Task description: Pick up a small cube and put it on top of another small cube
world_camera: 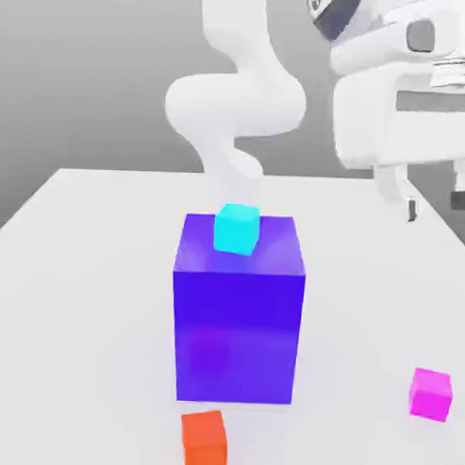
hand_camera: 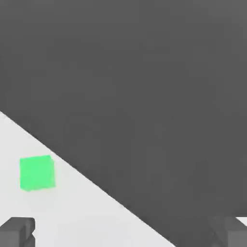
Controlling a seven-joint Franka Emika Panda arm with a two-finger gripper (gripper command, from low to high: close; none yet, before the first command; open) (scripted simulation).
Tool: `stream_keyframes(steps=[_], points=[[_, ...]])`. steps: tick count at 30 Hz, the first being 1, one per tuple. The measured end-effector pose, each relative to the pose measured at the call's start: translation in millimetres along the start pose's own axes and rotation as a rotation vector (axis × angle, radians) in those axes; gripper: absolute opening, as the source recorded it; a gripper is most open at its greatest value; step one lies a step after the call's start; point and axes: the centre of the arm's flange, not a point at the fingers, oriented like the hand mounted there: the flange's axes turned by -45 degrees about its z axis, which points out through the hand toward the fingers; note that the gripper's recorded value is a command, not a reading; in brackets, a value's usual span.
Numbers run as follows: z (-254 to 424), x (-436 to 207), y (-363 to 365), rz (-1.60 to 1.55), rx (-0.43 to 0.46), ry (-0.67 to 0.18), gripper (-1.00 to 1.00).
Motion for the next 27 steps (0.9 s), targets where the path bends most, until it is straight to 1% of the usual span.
stream_keyframes(steps=[5,10,12,15,16,23,27], points=[[90.5,-6.0,-76.5,-0.246,0.088,-0.112,0.00],[171.6,-41.1,-134.1,-0.448,0.165,-0.227,0.00],[197.9,-51.5,-146.3,-0.484,0.179,-0.246,0.00],[234.1,-63.3,-153.4,-0.495,0.183,-0.251,0.00],[244.4,-67.0,-154.9,-0.496,0.184,-0.251,-1.00],[246.1,-67.8,-155.4,-0.497,0.184,-0.253,-1.00],[206.7,-55.6,-150.6,-0.497,0.184,-0.253,-1.00]])
